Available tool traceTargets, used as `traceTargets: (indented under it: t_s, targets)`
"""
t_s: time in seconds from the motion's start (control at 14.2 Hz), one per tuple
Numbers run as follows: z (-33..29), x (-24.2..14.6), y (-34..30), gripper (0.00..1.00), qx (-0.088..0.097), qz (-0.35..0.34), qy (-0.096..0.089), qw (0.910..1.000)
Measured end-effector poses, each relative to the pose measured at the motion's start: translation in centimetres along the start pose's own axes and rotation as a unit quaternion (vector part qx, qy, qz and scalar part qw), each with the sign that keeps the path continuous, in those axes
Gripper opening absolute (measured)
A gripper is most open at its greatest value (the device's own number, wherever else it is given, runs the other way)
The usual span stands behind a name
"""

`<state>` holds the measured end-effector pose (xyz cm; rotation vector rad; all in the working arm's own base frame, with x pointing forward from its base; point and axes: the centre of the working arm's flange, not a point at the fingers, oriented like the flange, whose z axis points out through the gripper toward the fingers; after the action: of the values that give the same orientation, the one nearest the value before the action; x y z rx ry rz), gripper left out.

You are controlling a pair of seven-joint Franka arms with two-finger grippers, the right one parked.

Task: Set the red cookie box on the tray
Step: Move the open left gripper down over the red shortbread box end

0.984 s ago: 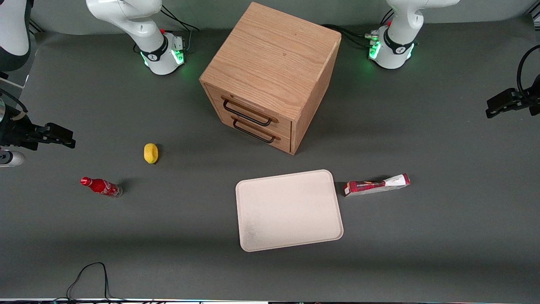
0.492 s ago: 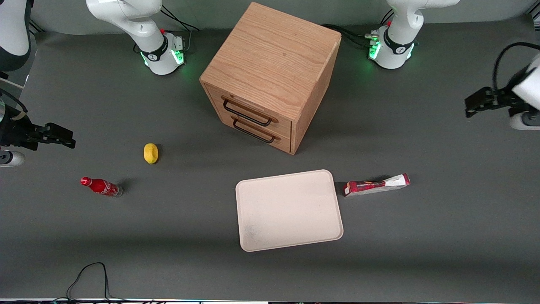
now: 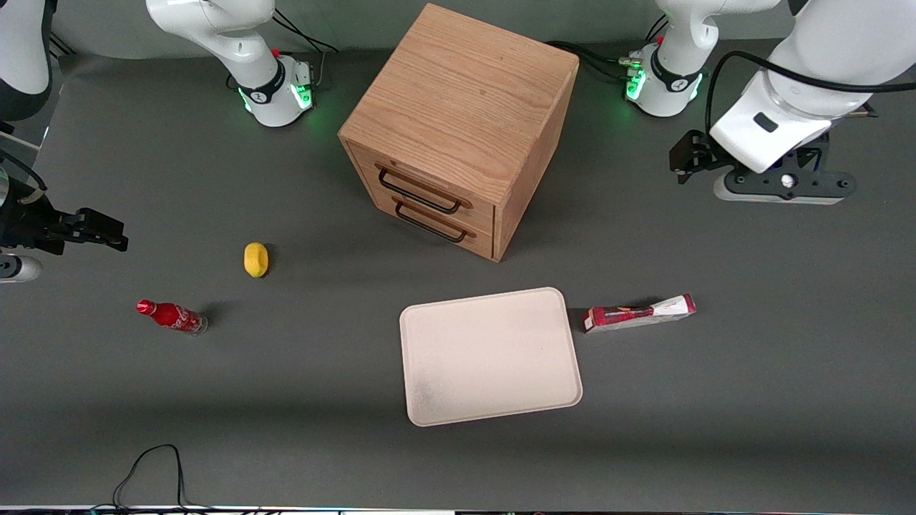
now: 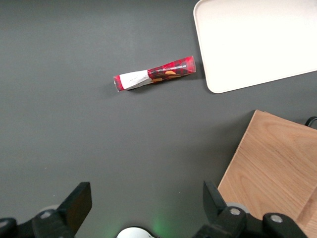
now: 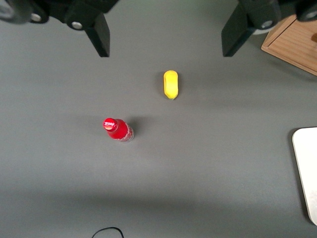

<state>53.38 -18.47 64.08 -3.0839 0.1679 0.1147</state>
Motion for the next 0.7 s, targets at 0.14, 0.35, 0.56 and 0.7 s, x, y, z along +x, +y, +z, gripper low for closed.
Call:
traceTargets:
  t_s: [0.14, 0.35, 0.56, 0.7]
  targets:
    - [0.4, 0.3, 1.0, 1.00, -0.001, 0.073, -0.006, 0.9973]
    - [1.5, 1.4, 0.3, 0.99, -0.004, 0.261, -0.013, 0.9653]
    - [5.3, 5.1, -3.6, 1.00, -0.021, 0.373, -0.018, 0.9275]
    - [8.8, 7.5, -4.6, 1.00, -0.034, 0.420, -0.024, 0.9067]
